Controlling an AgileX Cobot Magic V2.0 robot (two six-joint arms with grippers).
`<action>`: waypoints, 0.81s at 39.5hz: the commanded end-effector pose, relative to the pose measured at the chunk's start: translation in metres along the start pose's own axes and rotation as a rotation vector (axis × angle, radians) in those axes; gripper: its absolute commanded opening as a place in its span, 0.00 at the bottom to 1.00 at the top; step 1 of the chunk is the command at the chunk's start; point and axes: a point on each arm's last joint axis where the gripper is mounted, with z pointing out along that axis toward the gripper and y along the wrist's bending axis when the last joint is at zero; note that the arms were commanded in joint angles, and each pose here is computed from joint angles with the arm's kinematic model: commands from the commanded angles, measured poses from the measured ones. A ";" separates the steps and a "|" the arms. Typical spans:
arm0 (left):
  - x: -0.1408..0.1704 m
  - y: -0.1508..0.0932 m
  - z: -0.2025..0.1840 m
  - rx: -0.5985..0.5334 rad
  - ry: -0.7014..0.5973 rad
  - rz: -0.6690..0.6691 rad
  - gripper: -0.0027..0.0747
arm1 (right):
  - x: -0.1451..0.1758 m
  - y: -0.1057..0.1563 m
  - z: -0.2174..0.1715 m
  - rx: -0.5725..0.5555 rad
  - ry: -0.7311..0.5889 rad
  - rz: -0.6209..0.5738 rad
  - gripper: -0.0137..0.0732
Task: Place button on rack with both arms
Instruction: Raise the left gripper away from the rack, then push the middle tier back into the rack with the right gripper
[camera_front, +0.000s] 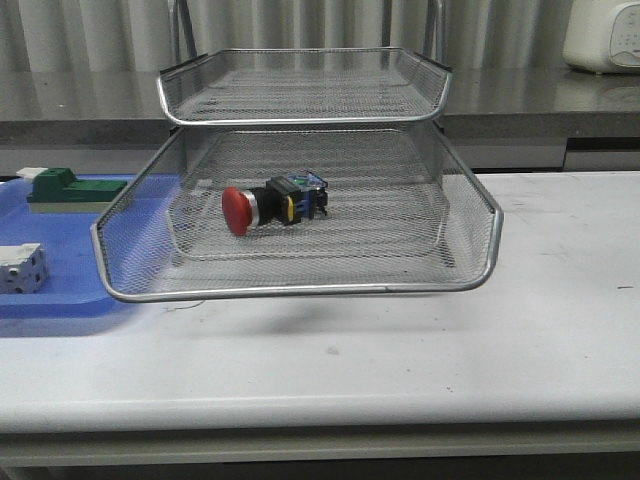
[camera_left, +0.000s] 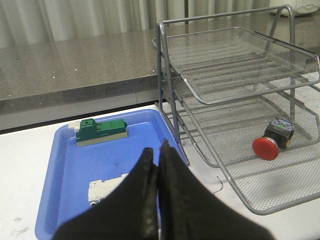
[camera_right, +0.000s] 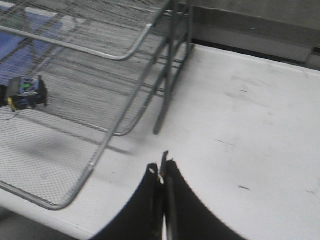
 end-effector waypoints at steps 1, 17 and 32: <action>-0.016 0.002 -0.002 -0.013 -0.099 -0.021 0.01 | -0.027 0.023 0.019 -0.100 -0.088 -0.052 0.03; -0.016 0.002 -0.002 -0.013 -0.099 -0.021 0.01 | 0.006 0.153 0.078 -0.516 0.189 -0.223 0.03; -0.016 0.002 -0.002 -0.013 -0.099 -0.021 0.01 | 0.041 0.179 0.125 -0.503 0.302 -0.280 0.03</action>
